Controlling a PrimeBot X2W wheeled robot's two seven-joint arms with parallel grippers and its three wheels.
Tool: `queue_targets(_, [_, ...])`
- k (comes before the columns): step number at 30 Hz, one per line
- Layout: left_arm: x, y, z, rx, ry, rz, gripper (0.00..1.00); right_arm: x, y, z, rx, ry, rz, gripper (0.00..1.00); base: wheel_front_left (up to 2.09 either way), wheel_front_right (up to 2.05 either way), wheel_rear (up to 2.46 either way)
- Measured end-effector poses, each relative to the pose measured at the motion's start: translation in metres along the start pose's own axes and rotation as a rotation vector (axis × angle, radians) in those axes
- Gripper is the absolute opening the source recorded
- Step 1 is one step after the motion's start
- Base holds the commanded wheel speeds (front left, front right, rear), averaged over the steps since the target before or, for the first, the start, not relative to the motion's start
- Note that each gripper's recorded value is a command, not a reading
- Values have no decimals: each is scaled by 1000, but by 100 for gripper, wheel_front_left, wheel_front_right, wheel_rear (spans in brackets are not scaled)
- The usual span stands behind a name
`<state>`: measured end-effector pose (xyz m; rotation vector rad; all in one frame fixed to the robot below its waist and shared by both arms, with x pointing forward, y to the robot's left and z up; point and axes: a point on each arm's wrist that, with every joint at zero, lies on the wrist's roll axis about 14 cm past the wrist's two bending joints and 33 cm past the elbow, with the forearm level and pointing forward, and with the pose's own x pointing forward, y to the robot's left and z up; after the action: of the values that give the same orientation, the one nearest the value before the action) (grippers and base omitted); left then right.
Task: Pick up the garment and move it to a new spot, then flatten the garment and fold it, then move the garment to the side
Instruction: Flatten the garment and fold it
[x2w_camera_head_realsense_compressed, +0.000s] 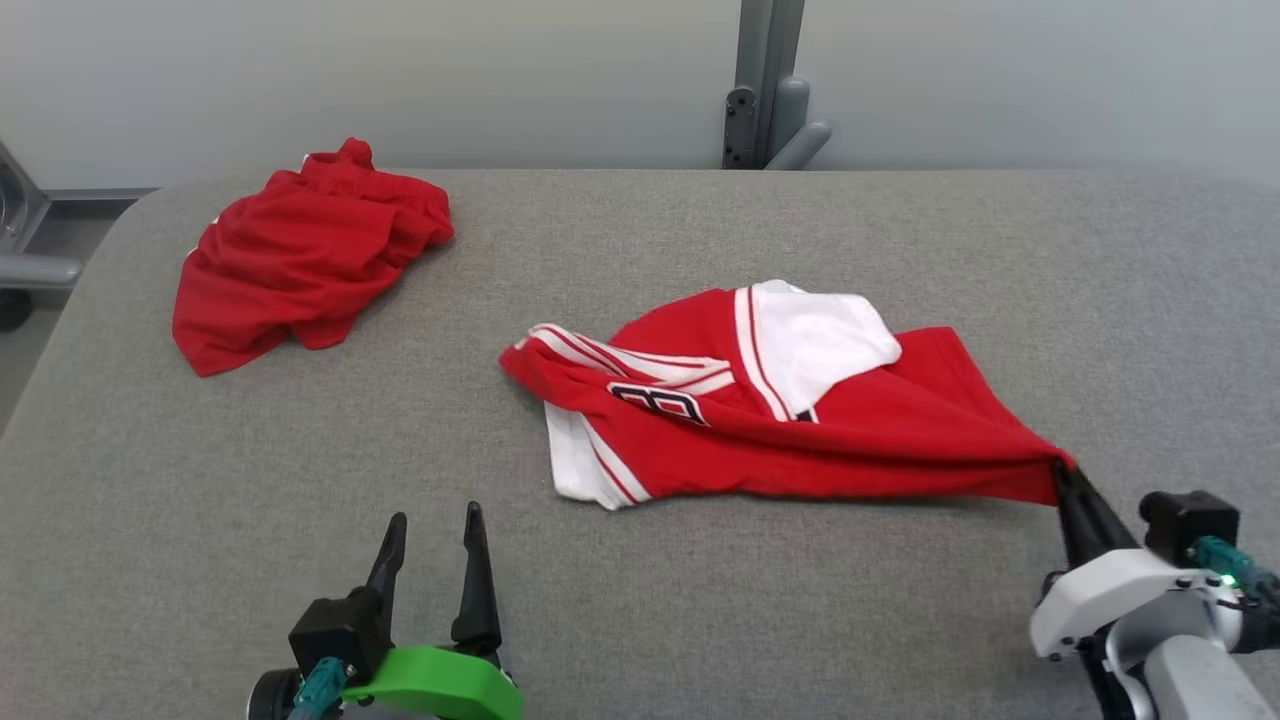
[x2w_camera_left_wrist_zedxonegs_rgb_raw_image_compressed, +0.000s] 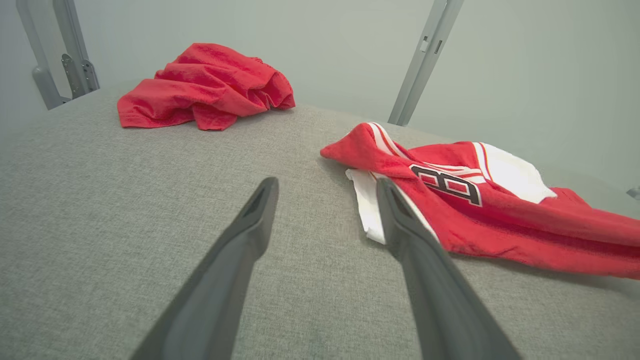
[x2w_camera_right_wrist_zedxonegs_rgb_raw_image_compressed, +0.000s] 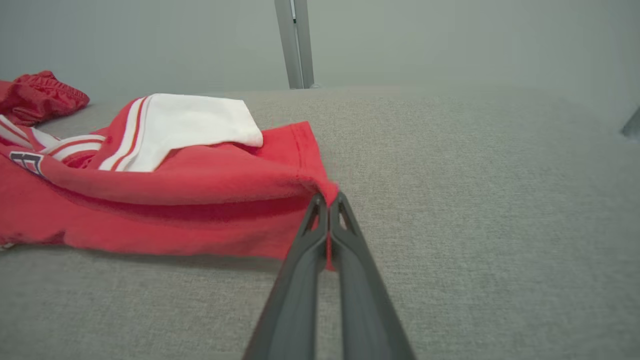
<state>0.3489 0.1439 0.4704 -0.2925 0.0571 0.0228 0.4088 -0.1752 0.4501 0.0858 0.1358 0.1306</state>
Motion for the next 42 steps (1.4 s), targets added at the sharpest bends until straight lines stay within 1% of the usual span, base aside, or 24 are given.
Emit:
queue_targets(5, [-1, -4, -7, -2, 21, -14, 100, 1, -30, 5, -75, 36, -38, 0, 0, 0, 0])
queue_targets(11, [-2, -9, -18, 0, 56, -35, 100, 7, -53, -1, -109, 76, -84, 1, 0, 0, 0])
queue_targets(12, [-2, -10, -20, 1, 63, -42, 100, 7, -55, -2, -109, 76, -93, 18, 0, 0, 0])
queue_targets(13, [0, -16, -23, 2, 73, -64, 100, 8, -61, -1, -113, 71, -110, 55, 0, 0, 0])
queue_targets(14, [2, -20, -24, 3, 78, -78, 100, 7, -63, -1, -115, 67, -118, 100, 0, 0, 0])
queue_targets(20, [16, -47, -29, 29, 95, -180, 100, 0, -74, 0, -93, 43, -162, 100, 0, 0, 0])
queue_targets(25, [32, -68, -31, 54, 108, -253, 100, -14, -93, 19, -83, -33, -227, 100, 0, 0, 0])
queue_targets(28, [41, -80, -35, 29, 130, -282, 100, -22, -88, 34, -80, -98, -230, 100, 0, 0, 0])
queue_targets(32, [55, -95, -41, 14, 168, -316, 100, -33, -77, 43, -60, -151, -234, 100, 0, 0, 0])
queue_targets(37, [75, -98, -45, -14, 203, -275, 100, -42, -71, 44, -45, -175, -245, 100, 0, 0, 0])
queue_targets(39, [88, -96, -53, 16, 235, -246, 100, -46, -69, 44, -39, -181, -252, 100, 0, 0, 0])
queue_targets(41, [91, -92, -60, 36, 256, -224, 100, -47, -69, 43, -36, -180, -255, 100, 0, 0, 0])
queue_targets(42, [93, -88, -65, 58, 273, -202, 87, -49, -69, 42, -34, -178, -259, 100, 0, 0, 0])
